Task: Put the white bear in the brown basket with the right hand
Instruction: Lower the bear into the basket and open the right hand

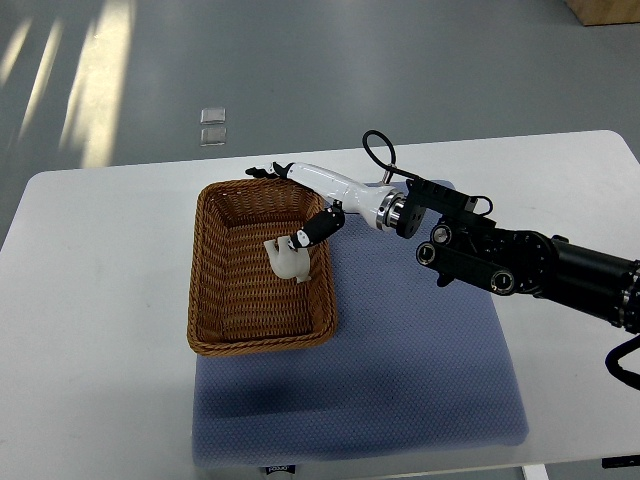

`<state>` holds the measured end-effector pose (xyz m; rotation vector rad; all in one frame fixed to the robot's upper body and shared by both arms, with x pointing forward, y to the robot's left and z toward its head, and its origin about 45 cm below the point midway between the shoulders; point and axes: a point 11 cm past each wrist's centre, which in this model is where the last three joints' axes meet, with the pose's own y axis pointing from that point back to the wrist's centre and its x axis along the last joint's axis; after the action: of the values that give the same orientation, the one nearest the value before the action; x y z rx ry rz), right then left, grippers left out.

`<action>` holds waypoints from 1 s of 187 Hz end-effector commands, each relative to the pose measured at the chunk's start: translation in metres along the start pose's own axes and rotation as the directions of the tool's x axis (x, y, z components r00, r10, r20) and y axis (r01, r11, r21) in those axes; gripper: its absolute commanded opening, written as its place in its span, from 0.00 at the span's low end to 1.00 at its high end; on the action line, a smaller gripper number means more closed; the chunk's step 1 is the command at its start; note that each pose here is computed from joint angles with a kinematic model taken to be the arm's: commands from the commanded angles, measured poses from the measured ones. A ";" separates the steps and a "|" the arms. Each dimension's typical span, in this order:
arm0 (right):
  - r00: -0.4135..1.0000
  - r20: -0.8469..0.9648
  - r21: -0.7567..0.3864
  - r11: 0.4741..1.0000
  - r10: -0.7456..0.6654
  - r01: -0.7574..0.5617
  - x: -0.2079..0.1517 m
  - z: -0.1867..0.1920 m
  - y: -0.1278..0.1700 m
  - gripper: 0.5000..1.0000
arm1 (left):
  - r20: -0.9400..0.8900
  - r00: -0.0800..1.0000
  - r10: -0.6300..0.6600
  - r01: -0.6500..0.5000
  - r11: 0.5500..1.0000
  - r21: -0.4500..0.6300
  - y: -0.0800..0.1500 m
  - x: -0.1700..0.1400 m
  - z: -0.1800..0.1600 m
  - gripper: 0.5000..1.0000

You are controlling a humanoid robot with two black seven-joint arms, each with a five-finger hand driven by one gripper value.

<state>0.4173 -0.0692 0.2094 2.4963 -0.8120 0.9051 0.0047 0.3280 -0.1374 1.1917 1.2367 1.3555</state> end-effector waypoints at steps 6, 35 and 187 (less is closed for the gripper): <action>1.000 -0.011 0.005 1.000 -0.009 0.009 -0.003 -0.003 -0.003 0.81 | 0.000 1.000 0.000 0.000 1.000 0.000 0.000 0.000 0.000 1.00; 1.000 -0.027 0.011 1.000 -0.005 0.005 -0.001 -0.004 -0.003 0.81 | 0.000 1.000 0.000 0.000 1.000 0.000 0.000 0.000 0.000 1.00; 0.957 -0.288 0.044 0.998 -0.037 0.052 0.004 -0.016 -0.016 0.81 | -0.003 1.000 0.013 -0.013 1.000 0.002 0.000 0.004 -0.001 1.00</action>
<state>0.4226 -0.0519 0.2199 2.3308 -0.6446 1.2467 0.0032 0.3323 -0.1371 1.2015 1.2345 1.3663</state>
